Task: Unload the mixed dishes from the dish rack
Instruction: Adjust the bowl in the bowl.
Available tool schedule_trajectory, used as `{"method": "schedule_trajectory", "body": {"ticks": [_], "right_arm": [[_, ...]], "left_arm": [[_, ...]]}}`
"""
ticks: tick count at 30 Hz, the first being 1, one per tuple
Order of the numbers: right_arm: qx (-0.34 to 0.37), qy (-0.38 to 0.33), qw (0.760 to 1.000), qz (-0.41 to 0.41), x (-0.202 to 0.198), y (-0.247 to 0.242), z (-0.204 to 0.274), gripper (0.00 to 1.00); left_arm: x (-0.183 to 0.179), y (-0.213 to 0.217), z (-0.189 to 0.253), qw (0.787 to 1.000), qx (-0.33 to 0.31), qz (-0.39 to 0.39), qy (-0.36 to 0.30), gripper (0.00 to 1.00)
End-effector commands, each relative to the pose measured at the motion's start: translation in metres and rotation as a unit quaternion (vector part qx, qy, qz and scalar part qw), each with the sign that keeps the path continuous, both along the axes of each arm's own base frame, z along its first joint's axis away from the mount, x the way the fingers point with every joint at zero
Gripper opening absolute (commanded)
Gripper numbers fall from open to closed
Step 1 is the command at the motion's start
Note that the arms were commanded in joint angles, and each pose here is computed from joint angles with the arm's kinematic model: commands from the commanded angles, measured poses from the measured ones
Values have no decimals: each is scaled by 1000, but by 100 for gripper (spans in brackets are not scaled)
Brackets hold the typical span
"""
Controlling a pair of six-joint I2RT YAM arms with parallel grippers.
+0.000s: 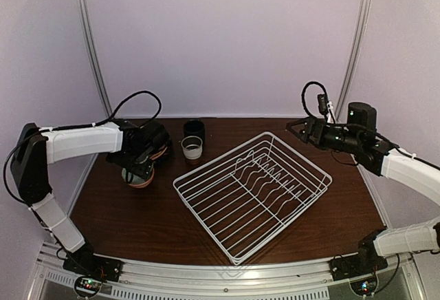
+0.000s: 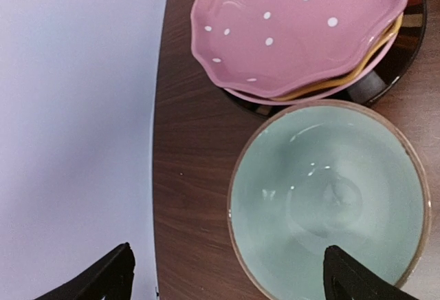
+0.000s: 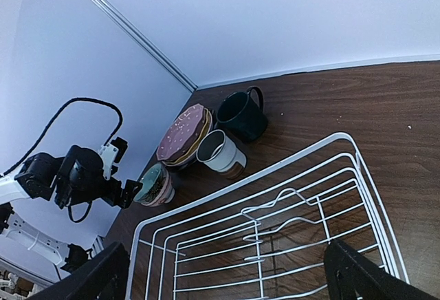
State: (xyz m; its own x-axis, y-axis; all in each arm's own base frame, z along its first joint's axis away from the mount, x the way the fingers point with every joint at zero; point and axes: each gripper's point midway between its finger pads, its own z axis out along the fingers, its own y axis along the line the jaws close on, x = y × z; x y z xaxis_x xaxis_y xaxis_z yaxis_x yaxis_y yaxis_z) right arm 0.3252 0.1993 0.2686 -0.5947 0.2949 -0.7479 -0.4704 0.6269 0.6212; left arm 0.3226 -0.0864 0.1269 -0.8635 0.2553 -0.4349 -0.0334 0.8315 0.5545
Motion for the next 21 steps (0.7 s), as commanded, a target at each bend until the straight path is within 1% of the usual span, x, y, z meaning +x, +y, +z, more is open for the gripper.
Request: {"method": "schedule_trajectory", "body": {"ticks": [1,8,13,21], "right_arm": [[8,-4,1000,3,0,0,2,100],[8,-2,1000,4,0,-1,-1,100],[9,-1,1000,5,0,-1,-3,100],[11,-2,1000,3,0,-4,-2,100]], "left_arm": [[6,12,23,995,88,22,-34,97],[12,6,24,987,158,9,-25,98],[19,-6,18,985,172,-12,-9,97],[25,-9,1,980,199,-22,10,97]]}}
